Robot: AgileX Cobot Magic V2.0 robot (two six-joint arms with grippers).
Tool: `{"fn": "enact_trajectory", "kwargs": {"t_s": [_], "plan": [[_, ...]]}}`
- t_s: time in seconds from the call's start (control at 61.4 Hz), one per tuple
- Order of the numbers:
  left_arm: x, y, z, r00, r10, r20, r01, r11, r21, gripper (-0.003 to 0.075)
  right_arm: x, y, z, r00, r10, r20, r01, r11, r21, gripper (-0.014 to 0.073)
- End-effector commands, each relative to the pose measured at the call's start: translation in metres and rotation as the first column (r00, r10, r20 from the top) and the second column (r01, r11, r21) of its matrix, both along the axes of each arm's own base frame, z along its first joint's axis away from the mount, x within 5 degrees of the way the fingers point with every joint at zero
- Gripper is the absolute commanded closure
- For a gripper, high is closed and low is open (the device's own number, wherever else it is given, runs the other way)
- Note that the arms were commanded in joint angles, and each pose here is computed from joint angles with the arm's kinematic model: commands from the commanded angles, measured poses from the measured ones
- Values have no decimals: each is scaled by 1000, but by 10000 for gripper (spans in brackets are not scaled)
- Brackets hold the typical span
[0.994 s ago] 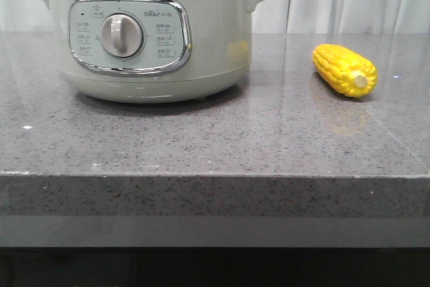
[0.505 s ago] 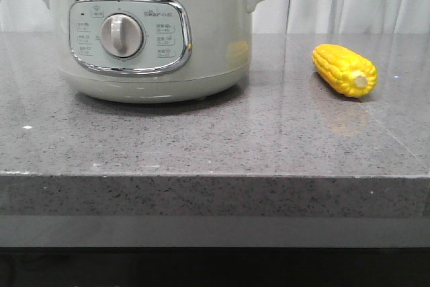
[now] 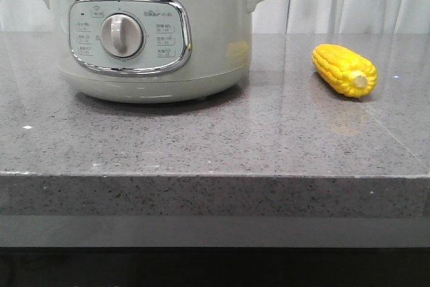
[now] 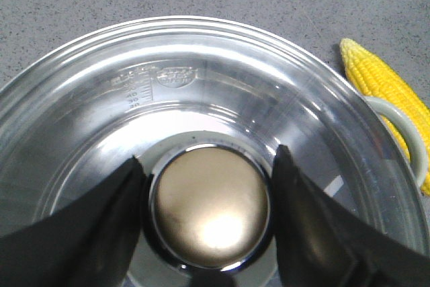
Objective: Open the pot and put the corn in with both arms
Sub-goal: 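Lift the glass lid off the pot with the left gripper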
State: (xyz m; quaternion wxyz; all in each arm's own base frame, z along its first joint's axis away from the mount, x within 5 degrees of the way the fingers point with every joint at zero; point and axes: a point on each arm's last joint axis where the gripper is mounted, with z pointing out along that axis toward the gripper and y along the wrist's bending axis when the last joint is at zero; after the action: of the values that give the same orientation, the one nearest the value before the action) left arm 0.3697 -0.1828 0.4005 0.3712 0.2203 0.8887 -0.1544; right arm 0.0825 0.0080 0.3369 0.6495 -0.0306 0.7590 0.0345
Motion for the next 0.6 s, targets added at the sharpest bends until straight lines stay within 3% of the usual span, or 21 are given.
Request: {"fn": "enact_trajectory", "kwargs": {"t_s": [0.0, 0.586], "plan": [[-14, 4, 41, 989, 8, 147, 3, 997, -74, 356, 2, -1, 16, 996, -15, 92, 15, 1000, 0, 67], [-32, 11, 79, 969, 18, 248, 14, 992, -128, 356, 2, -1, 16, 996, -15, 89, 15, 1000, 0, 67]]}}
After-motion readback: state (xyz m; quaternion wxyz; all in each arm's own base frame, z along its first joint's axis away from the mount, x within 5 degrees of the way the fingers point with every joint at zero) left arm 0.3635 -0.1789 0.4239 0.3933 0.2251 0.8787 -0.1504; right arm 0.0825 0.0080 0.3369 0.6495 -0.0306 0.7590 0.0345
